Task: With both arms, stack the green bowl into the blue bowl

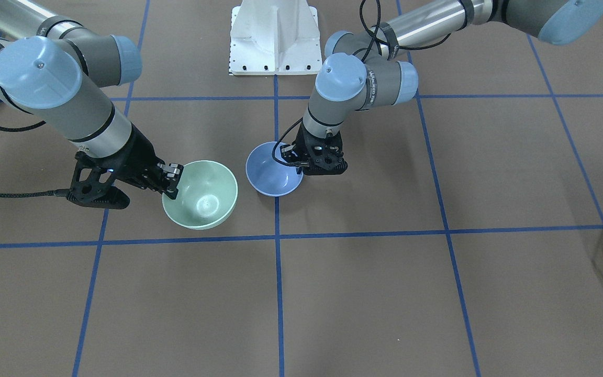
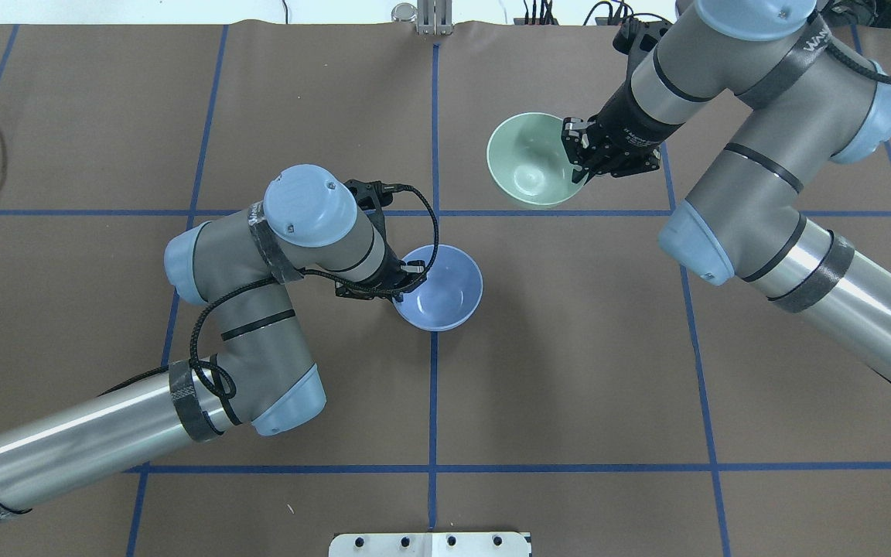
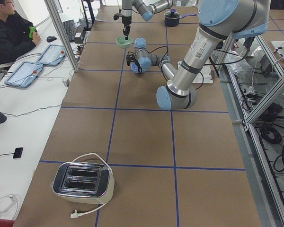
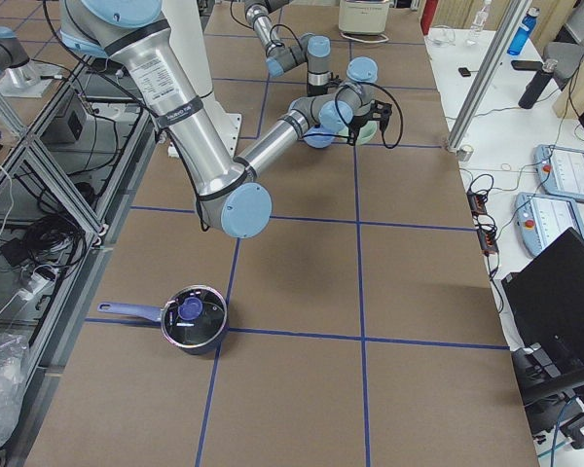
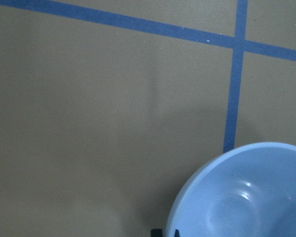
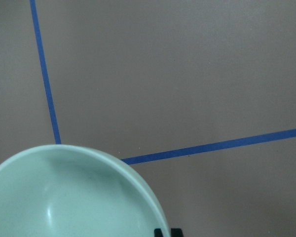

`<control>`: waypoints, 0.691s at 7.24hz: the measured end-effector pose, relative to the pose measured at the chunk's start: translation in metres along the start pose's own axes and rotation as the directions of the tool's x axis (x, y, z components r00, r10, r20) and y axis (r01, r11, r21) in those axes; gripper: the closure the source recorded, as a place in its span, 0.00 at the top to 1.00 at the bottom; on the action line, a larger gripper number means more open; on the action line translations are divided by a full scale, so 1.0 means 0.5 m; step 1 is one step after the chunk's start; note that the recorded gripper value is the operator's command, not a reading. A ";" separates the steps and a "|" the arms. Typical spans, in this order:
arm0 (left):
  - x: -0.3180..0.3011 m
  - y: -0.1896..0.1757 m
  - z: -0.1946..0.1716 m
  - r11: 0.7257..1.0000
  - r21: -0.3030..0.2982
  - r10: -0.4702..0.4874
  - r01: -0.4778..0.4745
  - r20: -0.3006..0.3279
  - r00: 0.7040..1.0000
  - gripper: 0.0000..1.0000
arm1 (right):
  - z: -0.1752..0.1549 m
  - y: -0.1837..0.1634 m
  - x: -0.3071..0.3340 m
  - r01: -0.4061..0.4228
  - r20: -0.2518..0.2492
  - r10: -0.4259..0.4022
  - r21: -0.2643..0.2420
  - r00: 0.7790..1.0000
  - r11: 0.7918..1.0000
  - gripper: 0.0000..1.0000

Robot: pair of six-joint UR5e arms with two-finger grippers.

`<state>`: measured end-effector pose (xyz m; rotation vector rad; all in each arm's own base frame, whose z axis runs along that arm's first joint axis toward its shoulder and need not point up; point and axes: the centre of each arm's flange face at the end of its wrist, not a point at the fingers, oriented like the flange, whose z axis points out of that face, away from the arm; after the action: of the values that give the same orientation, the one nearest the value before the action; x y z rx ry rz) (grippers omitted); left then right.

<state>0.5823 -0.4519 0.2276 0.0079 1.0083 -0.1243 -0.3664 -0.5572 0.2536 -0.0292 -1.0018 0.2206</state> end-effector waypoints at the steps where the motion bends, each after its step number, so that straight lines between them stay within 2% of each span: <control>1: -0.002 0.000 -0.002 1.000 0.004 0.008 -0.008 -0.017 1.000 0.87 | 0.000 0.000 -0.001 0.000 0.000 0.000 0.000 1.000 1.000 0.00; 2: -0.003 0.000 -0.006 1.000 0.008 0.014 -0.014 -0.033 0.999 0.97 | -0.001 0.000 -0.003 0.000 0.002 0.000 0.000 1.000 1.000 0.00; 4: -0.017 -0.006 -0.041 1.000 0.021 0.021 -0.020 -0.061 0.998 0.97 | 0.004 0.013 -0.023 -0.015 0.006 0.015 0.003 1.000 1.000 0.00; 5: -0.057 -0.027 -0.091 1.000 0.024 0.018 -0.016 -0.080 0.997 0.97 | 0.020 0.035 -0.045 -0.024 0.005 0.024 0.007 1.000 1.000 0.00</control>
<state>0.5274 -0.4594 0.2278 0.0436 1.0872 -0.1210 -0.3893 -0.5454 0.2379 -0.0344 -1.0064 0.2465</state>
